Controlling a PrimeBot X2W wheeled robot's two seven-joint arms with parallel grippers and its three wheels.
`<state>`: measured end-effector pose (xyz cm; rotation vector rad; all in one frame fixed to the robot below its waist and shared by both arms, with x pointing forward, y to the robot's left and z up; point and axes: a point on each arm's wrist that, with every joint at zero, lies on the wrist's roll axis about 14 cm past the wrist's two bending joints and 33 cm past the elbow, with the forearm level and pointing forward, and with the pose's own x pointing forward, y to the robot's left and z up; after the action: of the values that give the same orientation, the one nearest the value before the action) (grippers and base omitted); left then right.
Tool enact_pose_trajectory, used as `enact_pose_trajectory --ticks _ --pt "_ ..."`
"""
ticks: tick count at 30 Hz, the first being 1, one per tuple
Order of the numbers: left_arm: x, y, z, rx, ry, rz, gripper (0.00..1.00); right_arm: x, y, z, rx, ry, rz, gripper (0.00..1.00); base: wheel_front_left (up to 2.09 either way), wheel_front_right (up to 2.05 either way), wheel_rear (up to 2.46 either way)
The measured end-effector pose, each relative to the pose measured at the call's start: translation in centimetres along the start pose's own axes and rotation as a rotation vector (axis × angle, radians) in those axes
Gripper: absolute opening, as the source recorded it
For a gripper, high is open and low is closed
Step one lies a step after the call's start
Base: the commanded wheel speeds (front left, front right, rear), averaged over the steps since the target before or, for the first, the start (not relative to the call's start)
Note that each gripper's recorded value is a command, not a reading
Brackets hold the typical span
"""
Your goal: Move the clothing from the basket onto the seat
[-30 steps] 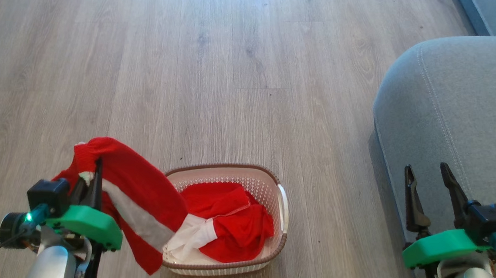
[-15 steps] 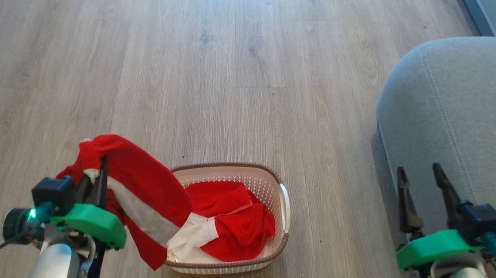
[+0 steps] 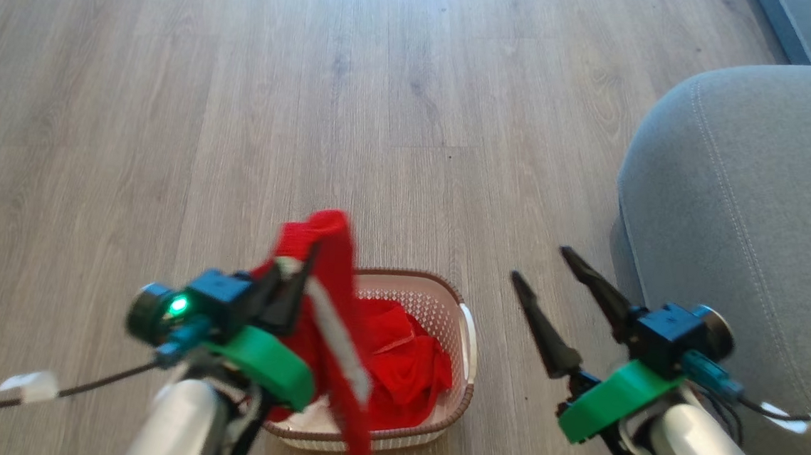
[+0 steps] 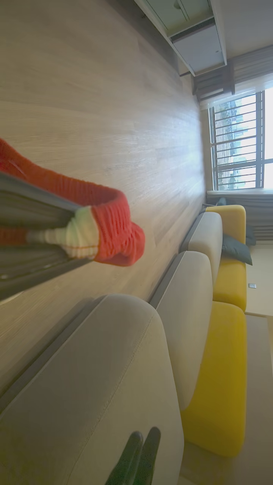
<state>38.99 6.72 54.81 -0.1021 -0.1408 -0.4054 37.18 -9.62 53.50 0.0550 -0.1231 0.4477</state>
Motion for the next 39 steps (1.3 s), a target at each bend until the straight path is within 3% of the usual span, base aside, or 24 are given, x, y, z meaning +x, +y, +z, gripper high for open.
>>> enact_pose_trajectory --ticks 5,13,24,27,39 --pt "0.8 -4.3 1.7 -0.008 -0.041 -0.13 0.0 1.1 2.5 0.6 0.01 -0.009 0.104 1.0 0.0 0.0 0.0" --pt "0.6 -9.0 3.2 -0.037 -0.077 -0.273 0.0 1.4 4.0 0.3 0.029 0.006 0.161 1.0 0.0 0.0 0.0" --pt "0.1 -12.6 3.9 -0.081 -0.079 -0.384 0.0 1.2 6.0 -0.7 0.102 0.05 0.238 1.0 0.0 0.0 0.0" --pt "0.1 -12.8 3.8 -0.09 -0.076 -0.39 0.0 1.1 6.4 -1.2 0.13 0.071 0.249 0.0 0.0 0.0 0.0" --pt "0.3 -13.2 3.4 -0.094 -0.063 -0.402 0.01 0.9 6.0 -1.1 0.148 0.084 0.252 0.0 0.0 0.0 0.0"
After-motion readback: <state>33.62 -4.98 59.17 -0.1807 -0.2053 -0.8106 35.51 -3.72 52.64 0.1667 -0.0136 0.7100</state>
